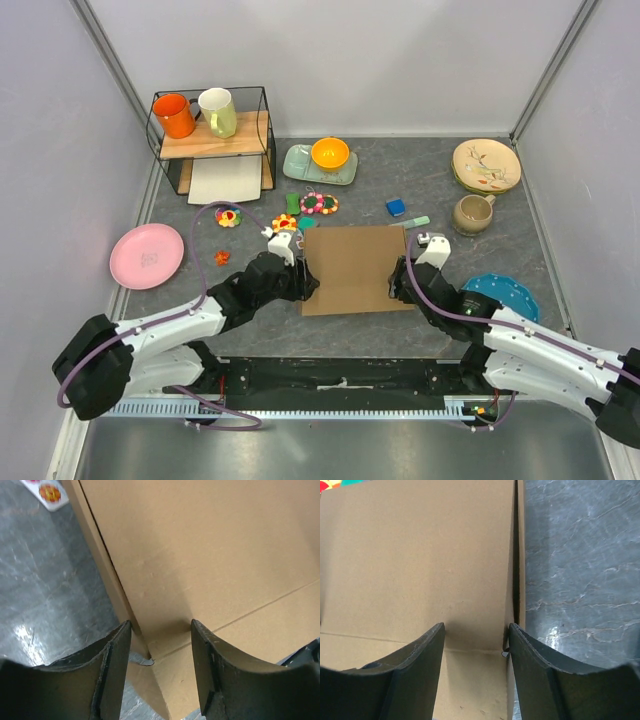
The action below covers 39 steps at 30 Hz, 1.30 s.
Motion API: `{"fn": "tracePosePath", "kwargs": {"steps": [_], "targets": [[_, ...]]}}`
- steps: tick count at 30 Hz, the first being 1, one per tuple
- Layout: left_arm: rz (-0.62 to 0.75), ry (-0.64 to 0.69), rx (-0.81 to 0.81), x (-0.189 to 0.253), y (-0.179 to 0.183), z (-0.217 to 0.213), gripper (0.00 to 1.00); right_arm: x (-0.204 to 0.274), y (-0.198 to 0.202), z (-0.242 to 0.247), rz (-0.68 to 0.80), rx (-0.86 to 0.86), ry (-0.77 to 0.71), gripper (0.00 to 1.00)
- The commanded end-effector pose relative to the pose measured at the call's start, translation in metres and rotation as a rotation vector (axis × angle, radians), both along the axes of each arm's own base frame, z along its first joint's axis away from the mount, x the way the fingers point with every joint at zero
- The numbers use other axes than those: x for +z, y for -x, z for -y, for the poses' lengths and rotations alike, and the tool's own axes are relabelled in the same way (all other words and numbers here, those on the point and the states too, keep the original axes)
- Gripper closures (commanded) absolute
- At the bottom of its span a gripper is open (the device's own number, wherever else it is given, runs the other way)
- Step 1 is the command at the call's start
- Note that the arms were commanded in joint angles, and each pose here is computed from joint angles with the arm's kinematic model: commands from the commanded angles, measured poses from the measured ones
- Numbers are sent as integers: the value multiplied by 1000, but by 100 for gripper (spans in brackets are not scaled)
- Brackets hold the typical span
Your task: Fold the paper box
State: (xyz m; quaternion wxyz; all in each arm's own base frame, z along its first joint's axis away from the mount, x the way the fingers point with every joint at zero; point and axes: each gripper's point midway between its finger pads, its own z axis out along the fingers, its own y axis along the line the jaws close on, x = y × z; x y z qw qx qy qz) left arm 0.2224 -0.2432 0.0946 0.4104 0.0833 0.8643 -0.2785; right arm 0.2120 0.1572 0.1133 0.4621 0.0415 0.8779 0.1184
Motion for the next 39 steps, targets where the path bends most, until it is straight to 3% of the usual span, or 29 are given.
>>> {"fn": "tracePosePath", "kwargs": {"steps": [1,9,14,16,19,24,26,31,39], "targets": [[-57,60,1,-13,9,4,43,-11,5,-10,-46,0,-61,39],[13,46,98,5,-6,-11,38,45,-8,18,102,-113,-55,35],[80,55,123,30,-14,-15,35,74,-11,30,183,-133,-53,38],[90,44,126,37,-19,-15,35,67,-11,24,170,-100,-42,41],[84,35,123,37,-21,-13,35,33,-8,13,87,-63,-18,53],[50,13,117,29,-21,-12,35,-12,9,5,-60,-48,-28,59],[35,-4,116,24,-21,-13,35,-13,11,4,-82,-38,-21,54],[33,-14,115,21,-23,-13,35,30,8,14,-14,-29,17,30],[32,-39,100,23,-36,-5,35,51,7,27,-11,-61,71,25]]}}
